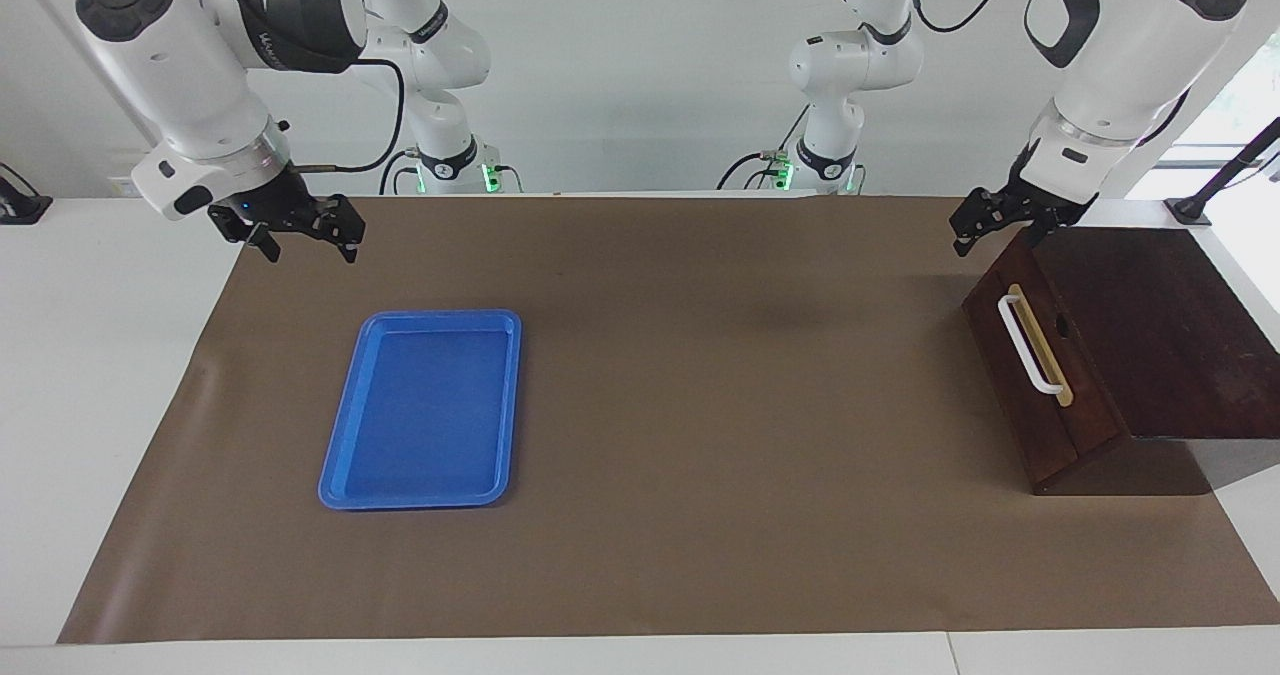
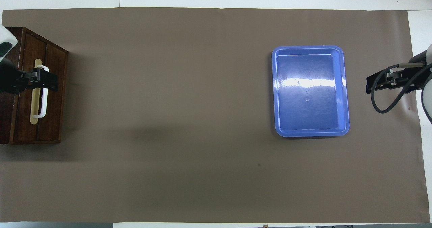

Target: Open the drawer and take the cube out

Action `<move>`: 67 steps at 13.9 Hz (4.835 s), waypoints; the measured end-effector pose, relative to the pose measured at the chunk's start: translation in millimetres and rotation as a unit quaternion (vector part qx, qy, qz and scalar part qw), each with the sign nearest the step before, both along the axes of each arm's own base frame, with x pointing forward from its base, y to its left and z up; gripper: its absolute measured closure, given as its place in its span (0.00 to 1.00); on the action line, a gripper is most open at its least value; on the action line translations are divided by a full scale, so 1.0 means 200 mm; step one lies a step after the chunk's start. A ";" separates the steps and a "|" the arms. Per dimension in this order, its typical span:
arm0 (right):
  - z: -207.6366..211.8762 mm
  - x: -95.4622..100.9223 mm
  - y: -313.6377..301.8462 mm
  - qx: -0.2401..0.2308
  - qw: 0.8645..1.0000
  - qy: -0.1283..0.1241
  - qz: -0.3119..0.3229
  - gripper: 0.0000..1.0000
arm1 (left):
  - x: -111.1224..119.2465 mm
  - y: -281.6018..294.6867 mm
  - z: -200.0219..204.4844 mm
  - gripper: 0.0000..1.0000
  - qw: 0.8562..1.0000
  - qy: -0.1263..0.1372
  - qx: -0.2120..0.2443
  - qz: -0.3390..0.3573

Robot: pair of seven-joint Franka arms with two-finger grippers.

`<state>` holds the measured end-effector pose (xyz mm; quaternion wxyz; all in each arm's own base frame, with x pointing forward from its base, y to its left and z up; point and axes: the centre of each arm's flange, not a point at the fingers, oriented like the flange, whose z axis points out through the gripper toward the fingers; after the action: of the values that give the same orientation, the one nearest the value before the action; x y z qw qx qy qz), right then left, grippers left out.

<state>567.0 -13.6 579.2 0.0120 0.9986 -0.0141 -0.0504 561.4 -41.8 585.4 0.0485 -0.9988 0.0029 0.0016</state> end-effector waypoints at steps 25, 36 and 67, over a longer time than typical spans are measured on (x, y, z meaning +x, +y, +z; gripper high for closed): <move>0.00 0.00 0.00 0.000 1.000 0.000 0.000 0.00 | 0.09 0.15 -0.85 0.00 0.988 -0.031 0.116 -0.097; 0.00 0.00 0.00 0.000 1.000 0.000 0.000 0.00 | 0.11 0.16 -0.99 0.00 0.988 -0.034 0.108 -0.106; 0.02 0.04 -0.10 -0.003 0.999 -0.035 -0.037 0.00 | 0.05 -0.53 -0.91 0.00 0.996 -0.055 0.069 -0.020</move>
<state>574.2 -32.9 583.8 0.0124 0.9985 -0.0512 -0.0155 572.1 -147.7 402.9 0.1170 -0.9915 0.0203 -0.0537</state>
